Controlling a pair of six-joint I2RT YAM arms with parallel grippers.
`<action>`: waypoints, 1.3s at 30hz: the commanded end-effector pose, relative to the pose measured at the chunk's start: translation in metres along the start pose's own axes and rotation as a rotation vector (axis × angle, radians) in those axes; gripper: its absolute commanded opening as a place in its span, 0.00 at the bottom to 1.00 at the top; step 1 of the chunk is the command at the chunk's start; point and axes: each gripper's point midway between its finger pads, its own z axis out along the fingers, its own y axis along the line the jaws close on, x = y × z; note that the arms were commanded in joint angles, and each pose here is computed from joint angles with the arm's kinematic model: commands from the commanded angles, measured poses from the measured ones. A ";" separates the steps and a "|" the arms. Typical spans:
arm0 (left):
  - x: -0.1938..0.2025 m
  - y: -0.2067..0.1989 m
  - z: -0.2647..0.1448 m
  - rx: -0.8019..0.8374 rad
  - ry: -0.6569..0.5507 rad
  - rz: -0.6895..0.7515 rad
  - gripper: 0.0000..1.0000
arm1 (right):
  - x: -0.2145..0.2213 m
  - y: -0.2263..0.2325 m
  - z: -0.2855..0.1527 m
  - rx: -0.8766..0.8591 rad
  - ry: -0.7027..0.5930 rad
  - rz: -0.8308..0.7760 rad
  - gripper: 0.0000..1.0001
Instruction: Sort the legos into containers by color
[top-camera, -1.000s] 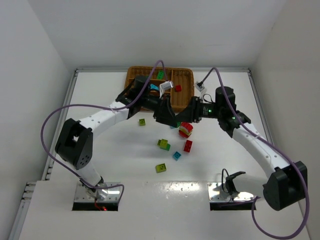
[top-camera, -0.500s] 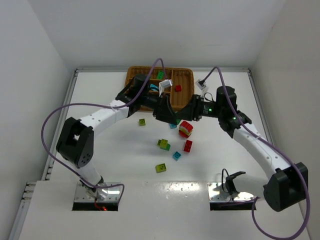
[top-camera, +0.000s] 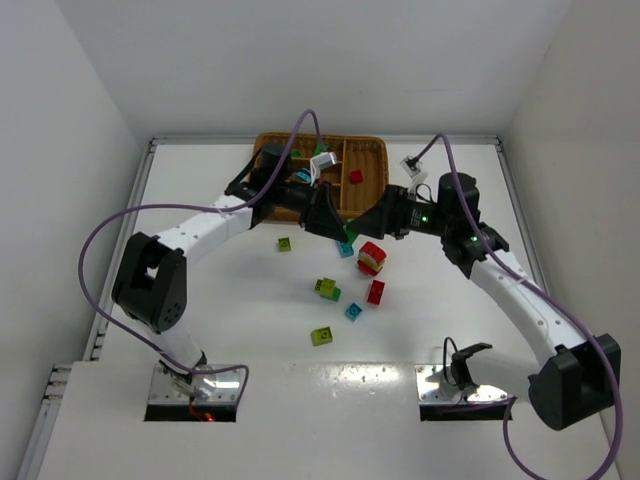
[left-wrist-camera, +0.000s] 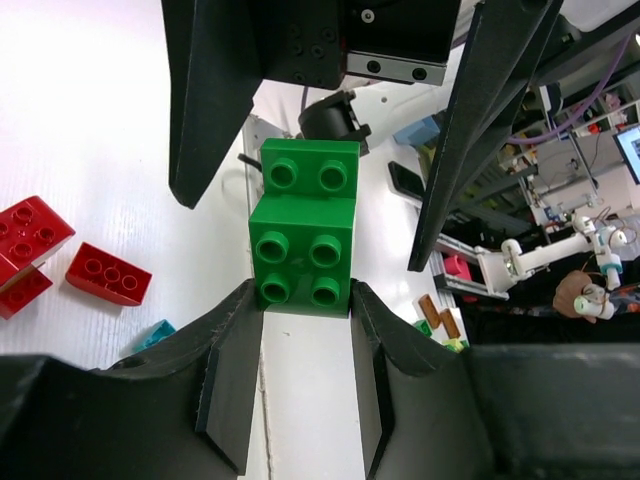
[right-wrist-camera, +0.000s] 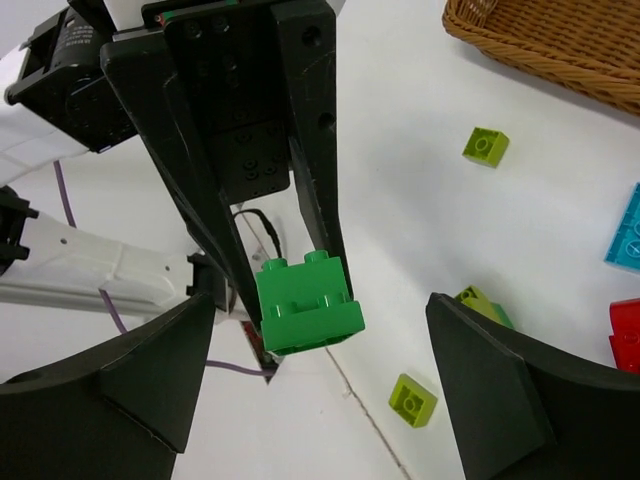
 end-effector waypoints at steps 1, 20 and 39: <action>-0.015 -0.010 -0.003 0.023 -0.009 0.076 0.00 | -0.015 0.019 -0.004 -0.047 -0.048 -0.037 0.87; -0.020 -0.008 -0.010 0.009 -0.021 0.074 0.00 | -0.016 0.015 0.004 -0.075 -0.065 -0.001 0.25; -0.025 0.004 -0.020 -0.034 -0.051 0.053 0.00 | -0.012 0.005 -0.004 -0.092 -0.079 0.055 0.36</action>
